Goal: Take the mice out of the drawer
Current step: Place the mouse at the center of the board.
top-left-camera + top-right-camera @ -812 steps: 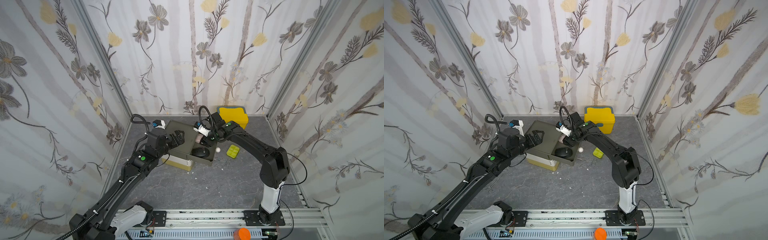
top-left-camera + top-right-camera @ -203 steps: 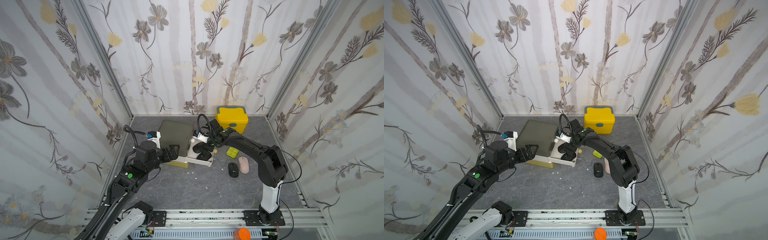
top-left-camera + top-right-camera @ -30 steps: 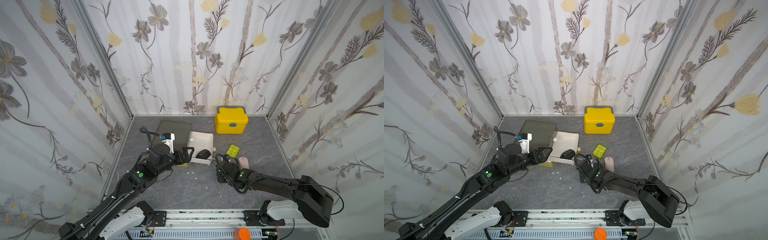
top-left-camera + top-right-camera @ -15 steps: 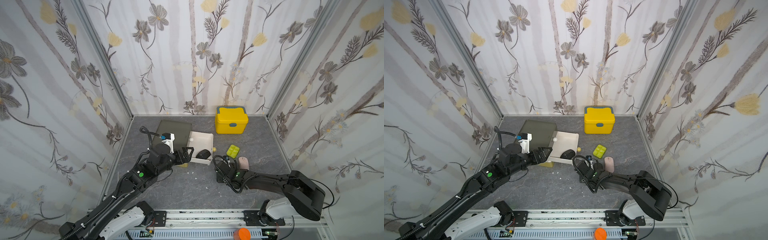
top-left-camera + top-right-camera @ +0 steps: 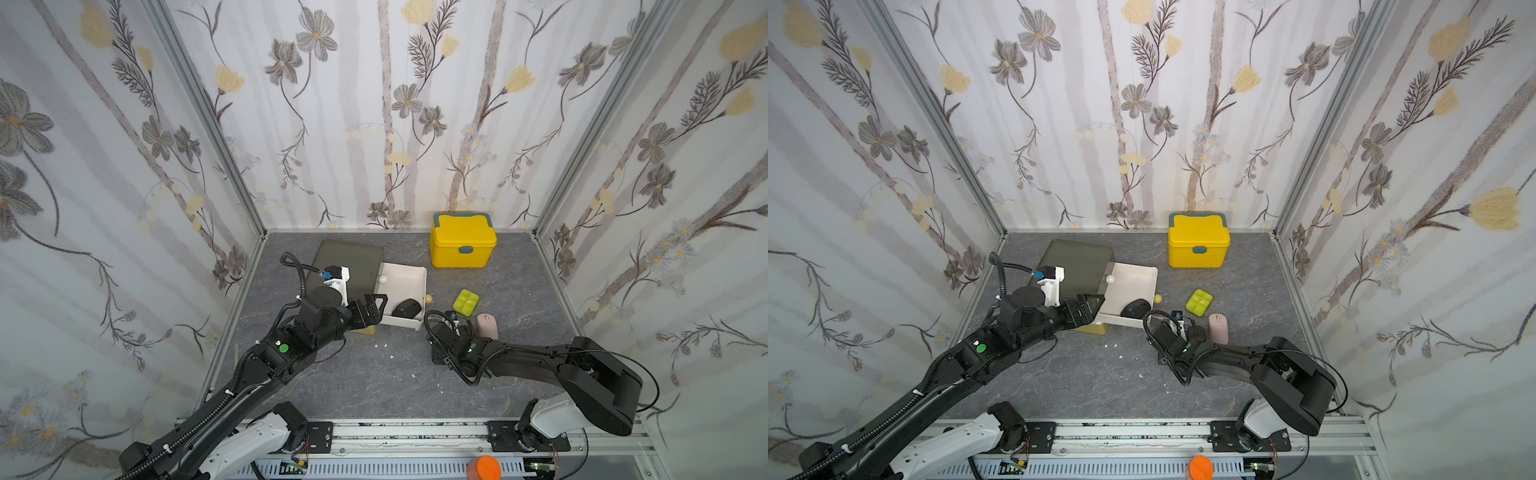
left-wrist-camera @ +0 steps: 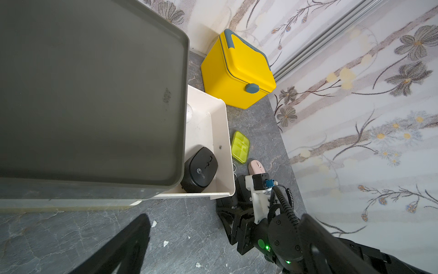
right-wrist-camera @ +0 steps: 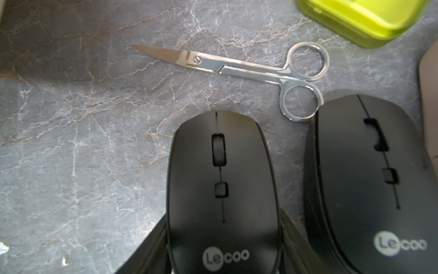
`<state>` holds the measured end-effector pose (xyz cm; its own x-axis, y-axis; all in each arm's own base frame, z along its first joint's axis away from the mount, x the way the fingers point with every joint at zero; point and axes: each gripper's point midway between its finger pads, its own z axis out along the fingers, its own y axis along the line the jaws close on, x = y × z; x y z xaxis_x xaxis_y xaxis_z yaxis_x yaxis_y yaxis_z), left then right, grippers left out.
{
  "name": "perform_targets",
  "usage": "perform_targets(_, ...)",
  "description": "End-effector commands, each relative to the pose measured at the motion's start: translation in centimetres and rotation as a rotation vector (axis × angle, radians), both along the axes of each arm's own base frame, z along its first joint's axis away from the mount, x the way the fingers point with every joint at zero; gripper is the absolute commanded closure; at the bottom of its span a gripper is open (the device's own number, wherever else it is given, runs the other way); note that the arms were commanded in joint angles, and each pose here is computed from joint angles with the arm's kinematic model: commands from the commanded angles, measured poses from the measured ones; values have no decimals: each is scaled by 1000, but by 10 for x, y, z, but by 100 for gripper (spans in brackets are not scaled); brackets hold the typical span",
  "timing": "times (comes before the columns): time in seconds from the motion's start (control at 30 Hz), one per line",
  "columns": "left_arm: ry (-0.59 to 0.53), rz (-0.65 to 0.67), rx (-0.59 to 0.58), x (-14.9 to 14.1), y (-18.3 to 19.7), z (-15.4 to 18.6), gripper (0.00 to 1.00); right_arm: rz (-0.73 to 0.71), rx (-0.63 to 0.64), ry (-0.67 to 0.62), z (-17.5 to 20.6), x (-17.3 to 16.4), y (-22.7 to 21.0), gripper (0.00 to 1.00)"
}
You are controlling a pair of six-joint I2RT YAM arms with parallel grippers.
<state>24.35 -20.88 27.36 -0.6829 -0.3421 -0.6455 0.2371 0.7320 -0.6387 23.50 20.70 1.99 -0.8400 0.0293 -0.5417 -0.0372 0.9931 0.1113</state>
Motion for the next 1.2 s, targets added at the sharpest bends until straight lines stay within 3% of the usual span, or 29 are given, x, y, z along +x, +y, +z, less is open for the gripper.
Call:
perform_targets(0.0,-23,3,2,2,0,6,0,-18,5,-9,3,3,2,41)
perform_targets(0.53,-42,-2,5,3,0,13,0,-24,20,-35,18,6,2,32)
perform_targets(0.8,-59,6,8,3,3,21,0,-36,40,-123,59,9,-12,28)
perform_targets(1.0,-39,69,-3,4,13,21,0,75,50,-184,107,24,-13,24)
perform_targets(1.17,-18,142,3,2,30,15,0,418,111,-221,155,32,33,23)
